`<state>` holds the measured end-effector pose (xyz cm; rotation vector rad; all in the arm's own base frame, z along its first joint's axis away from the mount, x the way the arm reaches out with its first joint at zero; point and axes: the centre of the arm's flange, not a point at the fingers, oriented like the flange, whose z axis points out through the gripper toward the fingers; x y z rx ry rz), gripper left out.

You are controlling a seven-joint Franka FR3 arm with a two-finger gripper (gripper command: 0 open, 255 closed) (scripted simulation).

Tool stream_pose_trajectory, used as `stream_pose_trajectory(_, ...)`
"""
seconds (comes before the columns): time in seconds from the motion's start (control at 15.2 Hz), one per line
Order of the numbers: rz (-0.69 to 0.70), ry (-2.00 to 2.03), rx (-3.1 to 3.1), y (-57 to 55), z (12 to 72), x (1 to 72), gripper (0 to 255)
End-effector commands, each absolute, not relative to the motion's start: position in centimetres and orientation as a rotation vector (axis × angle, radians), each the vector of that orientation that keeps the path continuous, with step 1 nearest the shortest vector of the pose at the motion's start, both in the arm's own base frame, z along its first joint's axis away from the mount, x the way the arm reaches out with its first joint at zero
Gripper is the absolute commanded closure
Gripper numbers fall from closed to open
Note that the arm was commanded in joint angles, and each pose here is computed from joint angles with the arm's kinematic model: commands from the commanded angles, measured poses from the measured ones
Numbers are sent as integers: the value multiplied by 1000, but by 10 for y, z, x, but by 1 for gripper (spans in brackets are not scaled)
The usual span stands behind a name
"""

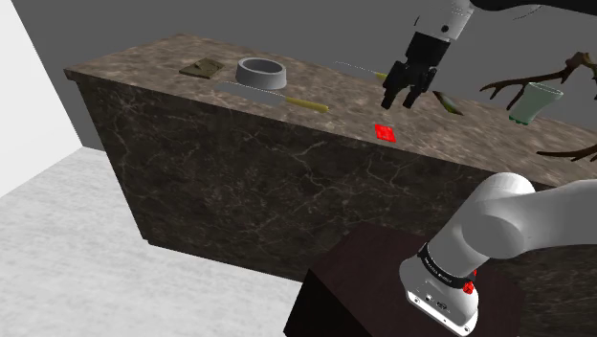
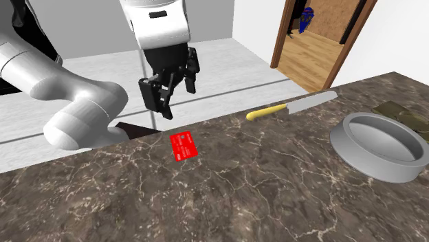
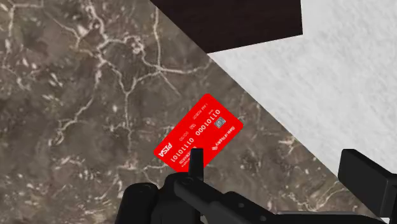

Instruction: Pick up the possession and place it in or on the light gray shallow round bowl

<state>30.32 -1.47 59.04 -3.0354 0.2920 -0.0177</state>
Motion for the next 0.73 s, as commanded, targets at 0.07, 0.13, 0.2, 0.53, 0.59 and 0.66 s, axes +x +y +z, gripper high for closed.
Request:
stream_pose_trajectory(0.07, -154, 477, -3068, -9, 579, 294, 0)
stream_pose_trajectory(0.13, -294, 666, -3083, -4, 567, 287, 0)
stream_pose_trajectory(0.2, -438, 859, -3080, 2, 553, 281, 0)
stream_pose_trajectory(0.53, -881, 1439, -2951, 11, 501, 277, 0)
stream_pose_trajectory(0.59, -881, 1439, -2951, 9, 497, 279, 0)
stream_pose_trajectory(0.66, -881, 1439, -2951, 7, 492, 280, 0)
